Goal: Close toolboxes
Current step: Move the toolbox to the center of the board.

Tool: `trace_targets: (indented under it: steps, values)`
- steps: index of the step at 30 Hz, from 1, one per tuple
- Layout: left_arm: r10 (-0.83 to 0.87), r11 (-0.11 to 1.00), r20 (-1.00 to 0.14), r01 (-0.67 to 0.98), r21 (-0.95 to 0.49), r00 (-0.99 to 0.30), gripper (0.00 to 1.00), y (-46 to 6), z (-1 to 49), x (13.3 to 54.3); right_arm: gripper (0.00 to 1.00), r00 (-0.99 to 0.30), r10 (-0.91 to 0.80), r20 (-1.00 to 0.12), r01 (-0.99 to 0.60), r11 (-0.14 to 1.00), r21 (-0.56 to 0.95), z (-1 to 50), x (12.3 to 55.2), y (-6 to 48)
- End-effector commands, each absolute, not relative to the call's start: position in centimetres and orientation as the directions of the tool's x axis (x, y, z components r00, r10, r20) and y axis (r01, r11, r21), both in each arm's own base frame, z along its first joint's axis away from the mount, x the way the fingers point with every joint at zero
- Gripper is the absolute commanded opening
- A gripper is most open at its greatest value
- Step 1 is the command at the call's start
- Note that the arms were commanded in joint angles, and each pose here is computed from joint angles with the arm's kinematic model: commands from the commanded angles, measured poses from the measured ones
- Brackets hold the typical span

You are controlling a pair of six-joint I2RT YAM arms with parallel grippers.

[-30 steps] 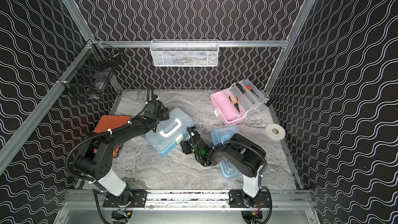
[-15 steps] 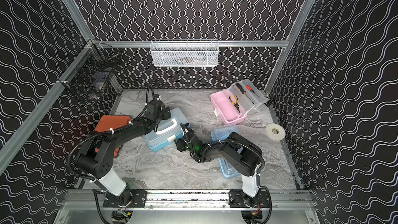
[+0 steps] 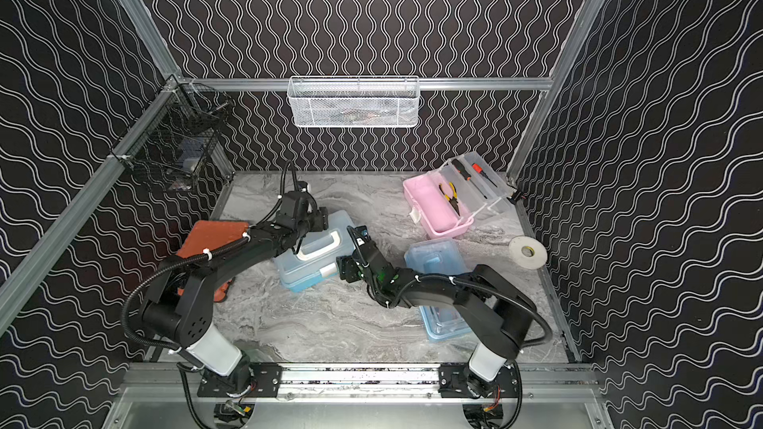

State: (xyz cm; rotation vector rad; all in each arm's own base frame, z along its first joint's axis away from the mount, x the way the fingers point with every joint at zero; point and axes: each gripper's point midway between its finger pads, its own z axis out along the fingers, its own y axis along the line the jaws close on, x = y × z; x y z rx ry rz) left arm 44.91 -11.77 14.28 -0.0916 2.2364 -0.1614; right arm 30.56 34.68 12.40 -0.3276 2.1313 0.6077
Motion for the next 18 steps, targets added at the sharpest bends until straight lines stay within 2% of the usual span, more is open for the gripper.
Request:
trace_targets:
  steps: [1, 5, 8, 14, 18]
  values:
    - [-0.059, 0.994, -0.736, 0.026, -0.104, -0.674, 0.78, -11.6, 14.5, 42.9, 0.82, -0.617, -0.096, -0.781, -0.376, 0.908, 0.185, 12.5, 30.0, 31.6]
    - [-0.050, 0.995, -0.778, 0.039, -0.094, -0.626, 0.86, -11.6, 17.5, 42.1, 0.92, -0.614, -0.093, -0.784, -0.305, 0.944, 0.127, 15.0, 29.8, 28.2]
    - [-0.037, 0.995, -0.799, 0.055, -0.087, -0.600, 0.98, -12.0, 19.2, 41.3, 0.95, -0.645, -0.049, -0.763, -0.226, 0.965, 0.129, 16.8, 30.1, 25.0]
    - [0.038, 0.990, -0.819, 0.136, -0.049, -0.573, 0.99, -14.7, 20.8, 38.9, 0.99, -0.707, 0.092, -0.701, -0.038, 0.985, 0.167, 19.3, 30.4, 16.6]
    - [0.107, 0.981, -0.812, 0.195, -0.009, -0.573, 0.99, -17.0, 20.6, 36.7, 0.99, -0.705, 0.148, -0.693, 0.086, 0.989, 0.124, 20.6, 29.5, 11.4]
